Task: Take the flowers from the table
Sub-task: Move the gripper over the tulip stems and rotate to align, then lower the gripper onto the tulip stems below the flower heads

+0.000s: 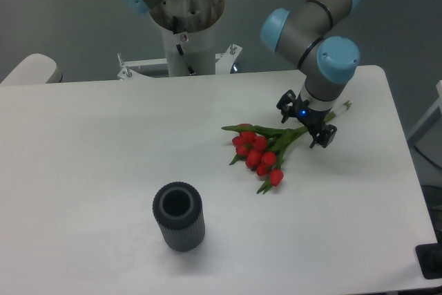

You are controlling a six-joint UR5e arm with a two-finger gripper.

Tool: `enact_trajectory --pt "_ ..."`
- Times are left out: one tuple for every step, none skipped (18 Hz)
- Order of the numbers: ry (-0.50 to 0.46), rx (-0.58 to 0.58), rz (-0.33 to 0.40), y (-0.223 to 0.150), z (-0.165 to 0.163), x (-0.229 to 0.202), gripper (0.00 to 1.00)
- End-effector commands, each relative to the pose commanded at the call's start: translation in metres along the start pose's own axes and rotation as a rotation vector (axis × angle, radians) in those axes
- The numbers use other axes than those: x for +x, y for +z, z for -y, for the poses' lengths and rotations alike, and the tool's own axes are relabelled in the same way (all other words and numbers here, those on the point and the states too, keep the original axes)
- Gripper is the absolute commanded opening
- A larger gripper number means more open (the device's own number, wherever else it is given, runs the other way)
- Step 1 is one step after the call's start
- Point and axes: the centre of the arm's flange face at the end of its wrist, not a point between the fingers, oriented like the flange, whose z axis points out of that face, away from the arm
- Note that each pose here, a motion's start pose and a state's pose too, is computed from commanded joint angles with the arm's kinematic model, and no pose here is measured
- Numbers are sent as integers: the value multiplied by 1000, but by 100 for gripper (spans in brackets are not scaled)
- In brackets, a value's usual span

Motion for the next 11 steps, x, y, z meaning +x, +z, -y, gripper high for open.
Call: enact_trajectory --pt "-1 0 -12 5 -1 4 100" --pt "2 0 -20 9 2 8 100" --pt "7 -2 -22 10 3 9 100" --pt "9 -2 -18 11 4 9 100" --pt "9 -2 -12 11 3 9 100" --pt "11 -2 -13 12 3 10 100" --pt "9 -2 -16 14 3 11 100" --pt "8 -2 -24 17 3 14 100" --pt "10 -2 -21 17 4 15 100" --pt "13 -2 -11 18 5 16 100" --pt "20 -4 -2 20 6 17 100"
